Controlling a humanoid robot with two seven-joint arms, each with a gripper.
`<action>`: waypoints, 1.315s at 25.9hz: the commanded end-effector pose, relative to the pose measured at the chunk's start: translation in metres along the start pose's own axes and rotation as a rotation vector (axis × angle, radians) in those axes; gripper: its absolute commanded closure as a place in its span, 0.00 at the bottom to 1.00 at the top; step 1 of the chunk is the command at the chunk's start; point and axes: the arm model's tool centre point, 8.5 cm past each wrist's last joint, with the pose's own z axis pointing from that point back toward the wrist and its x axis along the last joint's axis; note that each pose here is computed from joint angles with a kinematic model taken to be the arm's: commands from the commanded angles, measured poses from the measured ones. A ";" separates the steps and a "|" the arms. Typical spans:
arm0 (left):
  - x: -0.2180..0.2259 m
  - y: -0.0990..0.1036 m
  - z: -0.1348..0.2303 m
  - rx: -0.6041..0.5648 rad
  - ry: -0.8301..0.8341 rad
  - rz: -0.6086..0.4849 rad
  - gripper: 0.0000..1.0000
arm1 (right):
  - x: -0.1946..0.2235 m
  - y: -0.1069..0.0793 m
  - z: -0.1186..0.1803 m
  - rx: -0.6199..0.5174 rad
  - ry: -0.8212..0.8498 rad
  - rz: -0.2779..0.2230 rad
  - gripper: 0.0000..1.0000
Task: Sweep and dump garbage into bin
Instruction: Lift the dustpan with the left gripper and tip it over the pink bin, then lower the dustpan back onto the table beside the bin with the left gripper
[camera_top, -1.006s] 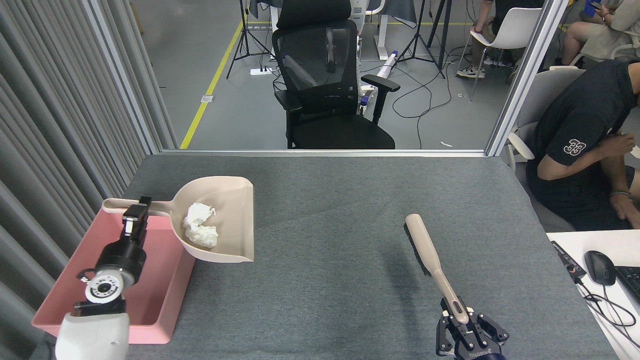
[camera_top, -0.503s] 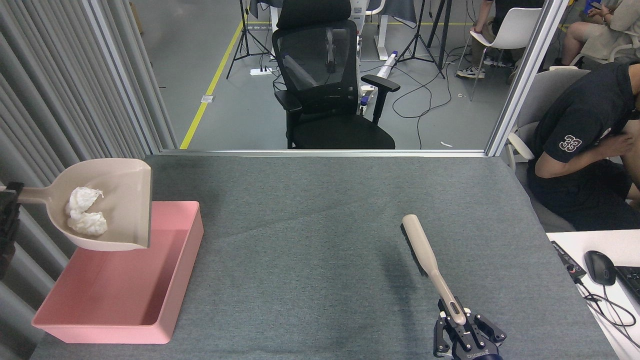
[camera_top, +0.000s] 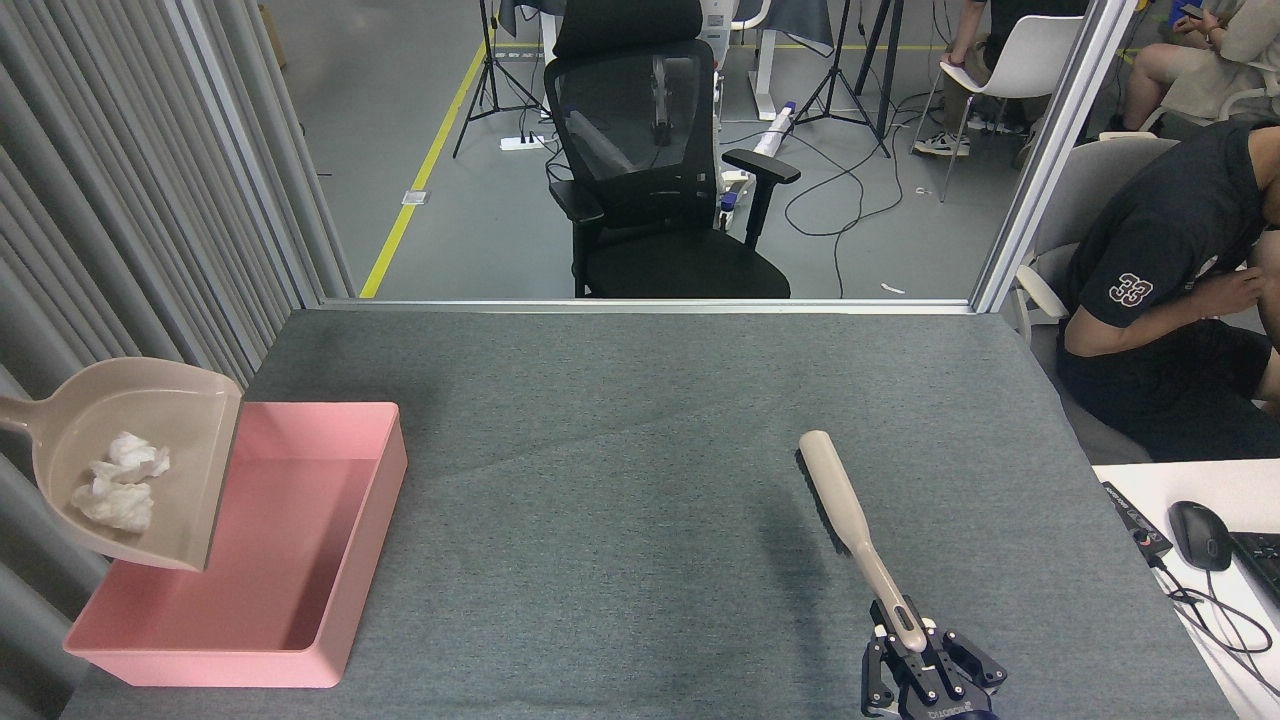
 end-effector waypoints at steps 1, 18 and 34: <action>0.020 0.008 -0.013 -0.019 -0.048 -0.122 0.80 | 0.000 0.000 0.000 -0.002 -0.002 0.000 0.82; 0.047 -0.014 -0.043 0.046 0.029 0.299 0.80 | 0.001 -0.001 0.000 -0.003 -0.005 0.002 0.82; 0.199 -0.281 0.008 -0.217 -0.026 0.532 0.79 | 0.001 -0.005 -0.001 -0.013 -0.006 0.003 0.82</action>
